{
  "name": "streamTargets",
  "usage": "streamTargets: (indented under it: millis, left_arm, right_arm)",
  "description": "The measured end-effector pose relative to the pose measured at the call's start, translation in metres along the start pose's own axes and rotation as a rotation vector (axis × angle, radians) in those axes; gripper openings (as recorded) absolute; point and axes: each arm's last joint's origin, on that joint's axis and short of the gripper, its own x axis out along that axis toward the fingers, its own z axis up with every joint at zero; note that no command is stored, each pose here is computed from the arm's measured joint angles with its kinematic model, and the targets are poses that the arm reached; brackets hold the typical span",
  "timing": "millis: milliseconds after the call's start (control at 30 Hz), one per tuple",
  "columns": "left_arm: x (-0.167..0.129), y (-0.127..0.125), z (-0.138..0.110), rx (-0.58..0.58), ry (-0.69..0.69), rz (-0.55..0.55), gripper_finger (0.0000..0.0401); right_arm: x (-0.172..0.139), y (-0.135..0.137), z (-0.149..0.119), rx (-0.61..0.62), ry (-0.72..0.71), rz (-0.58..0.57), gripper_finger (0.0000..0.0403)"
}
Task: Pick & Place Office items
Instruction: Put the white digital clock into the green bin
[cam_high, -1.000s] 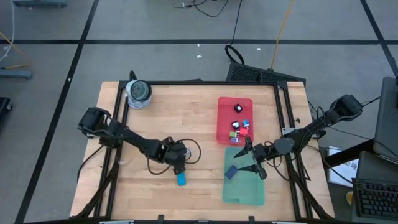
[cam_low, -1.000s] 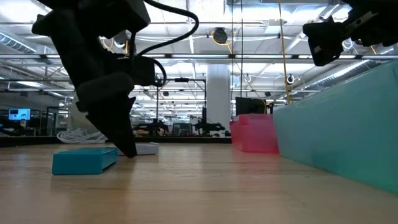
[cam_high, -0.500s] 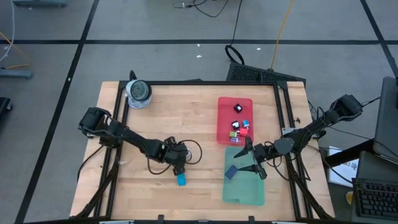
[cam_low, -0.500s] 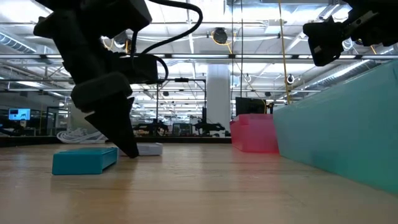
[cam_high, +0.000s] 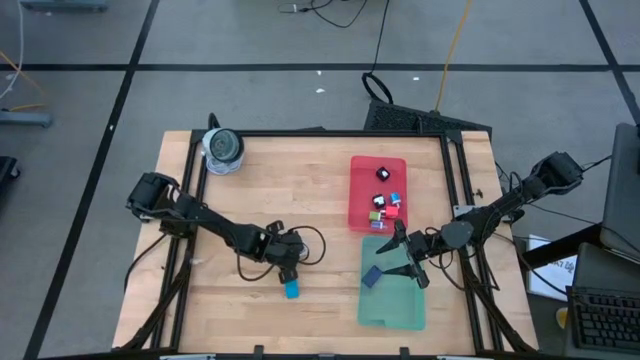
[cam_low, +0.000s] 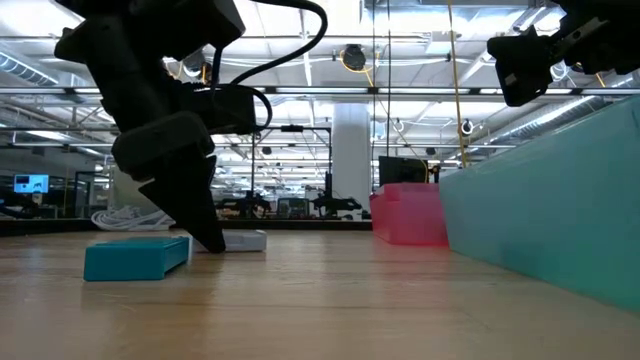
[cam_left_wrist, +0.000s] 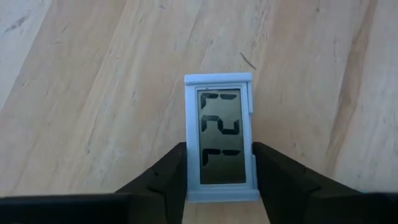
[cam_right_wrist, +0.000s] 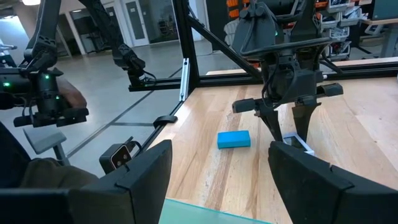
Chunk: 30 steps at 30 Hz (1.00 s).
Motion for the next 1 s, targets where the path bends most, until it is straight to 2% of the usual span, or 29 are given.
streamTargets:
  millis: [100,367,533,700,867,1000]
  left_arm:
    - [0.000,-0.001,0.001,-0.003,-0.009,-0.007,0.0161]
    - [0.000,-0.001,0.001,-0.005,-0.013,-0.009,0.0205]
    - [0.000,-0.001,0.001,0.003,-0.016,-0.005,0.0191]
    - [0.000,0.000,0.002,0.093,-0.019,-0.001,0.0154]
    - [-0.005,-0.002,0.008,0.223,-0.001,0.034,0.0153]
    - [-0.014,-0.003,0.021,0.291,0.002,0.145,0.0169]
  right_arm:
    - [0.000,0.000,0.000,0.000,0.000,0.000,0.0254]
    - [0.000,0.000,0.000,0.000,0.000,0.000,0.0254]
    - [0.000,0.000,0.000,0.000,0.000,0.000,0.0254]
    - [0.000,0.000,0.000,0.000,0.000,0.000,0.0254]
    - [0.000,0.000,0.001,0.003,-0.013,0.001,0.0254]
    - [0.000,0.001,0.004,0.008,-0.039,0.006,0.0254]
